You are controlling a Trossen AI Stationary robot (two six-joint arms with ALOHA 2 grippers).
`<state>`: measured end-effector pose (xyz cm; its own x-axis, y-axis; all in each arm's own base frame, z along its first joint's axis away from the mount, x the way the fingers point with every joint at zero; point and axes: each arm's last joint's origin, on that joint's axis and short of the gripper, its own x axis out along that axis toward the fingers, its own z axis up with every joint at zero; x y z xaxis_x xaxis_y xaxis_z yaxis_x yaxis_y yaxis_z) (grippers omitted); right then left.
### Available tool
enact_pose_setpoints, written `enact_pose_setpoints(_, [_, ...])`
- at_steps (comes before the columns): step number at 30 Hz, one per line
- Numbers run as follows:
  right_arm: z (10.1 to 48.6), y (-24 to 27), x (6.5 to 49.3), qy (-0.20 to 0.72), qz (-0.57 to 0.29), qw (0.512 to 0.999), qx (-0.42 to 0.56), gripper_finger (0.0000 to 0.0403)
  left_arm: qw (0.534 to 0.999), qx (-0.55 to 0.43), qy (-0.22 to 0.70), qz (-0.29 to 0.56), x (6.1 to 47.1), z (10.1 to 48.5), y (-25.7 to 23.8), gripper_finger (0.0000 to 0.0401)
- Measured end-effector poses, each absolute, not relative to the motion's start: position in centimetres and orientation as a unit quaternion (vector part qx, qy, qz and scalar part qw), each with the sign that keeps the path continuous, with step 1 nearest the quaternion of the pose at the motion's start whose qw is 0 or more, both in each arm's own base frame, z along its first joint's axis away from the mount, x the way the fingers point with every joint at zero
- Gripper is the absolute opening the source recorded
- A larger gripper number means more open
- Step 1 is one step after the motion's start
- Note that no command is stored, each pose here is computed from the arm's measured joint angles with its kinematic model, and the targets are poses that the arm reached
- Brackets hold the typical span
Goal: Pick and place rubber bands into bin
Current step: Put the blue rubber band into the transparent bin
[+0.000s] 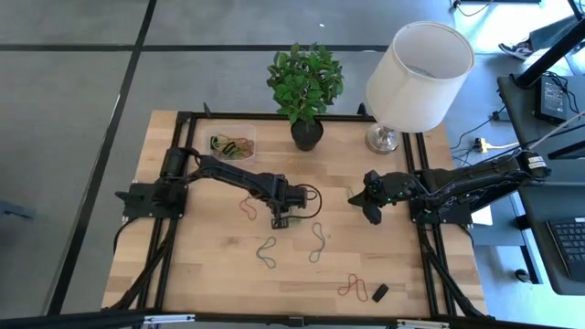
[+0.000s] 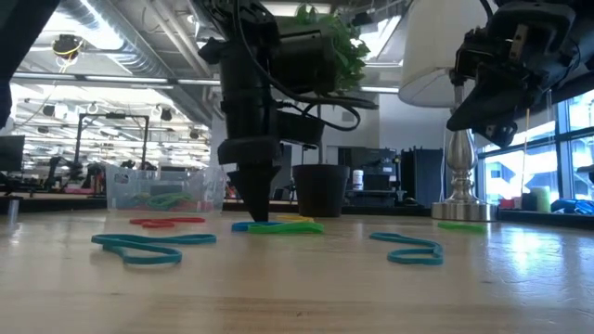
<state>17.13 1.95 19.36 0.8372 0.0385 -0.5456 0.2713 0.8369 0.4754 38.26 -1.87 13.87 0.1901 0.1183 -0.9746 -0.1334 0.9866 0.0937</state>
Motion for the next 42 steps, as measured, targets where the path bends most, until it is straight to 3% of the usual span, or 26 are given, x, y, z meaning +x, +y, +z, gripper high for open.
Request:
enact_pose_setpoints(11, [19.3,1.9,17.1,0.281,-0.065,0.916,0.277,0.0004,0.795,0.004,0.594,0.122,38.4,16.7,-1.6,0.0014])
enact_pose_setpoints(19, [19.3,1.9,17.1,0.284,-0.065,0.916,0.275,0.0004,0.798,-0.016,0.598,0.070,38.3,17.1,-2.2,0.0060])
enact_pose_setpoints(30, [19.3,1.9,17.1,0.284,-0.062,0.919,0.265,0.0004,0.791,0.003,0.605,0.093,38.6,15.7,-2.4,0.0115])
enact_pose_setpoints(37, [19.3,1.9,17.1,0.281,-0.061,0.920,0.266,0.0004,0.776,-0.012,0.623,0.095,38.7,14.3,-2.3,0.0098])
enact_pose_setpoints(42, [19.4,2.0,17.1,0.280,-0.061,0.920,0.268,0.0004,0.773,-0.009,0.628,0.089,38.8,14.1,-2.3,0.0024])
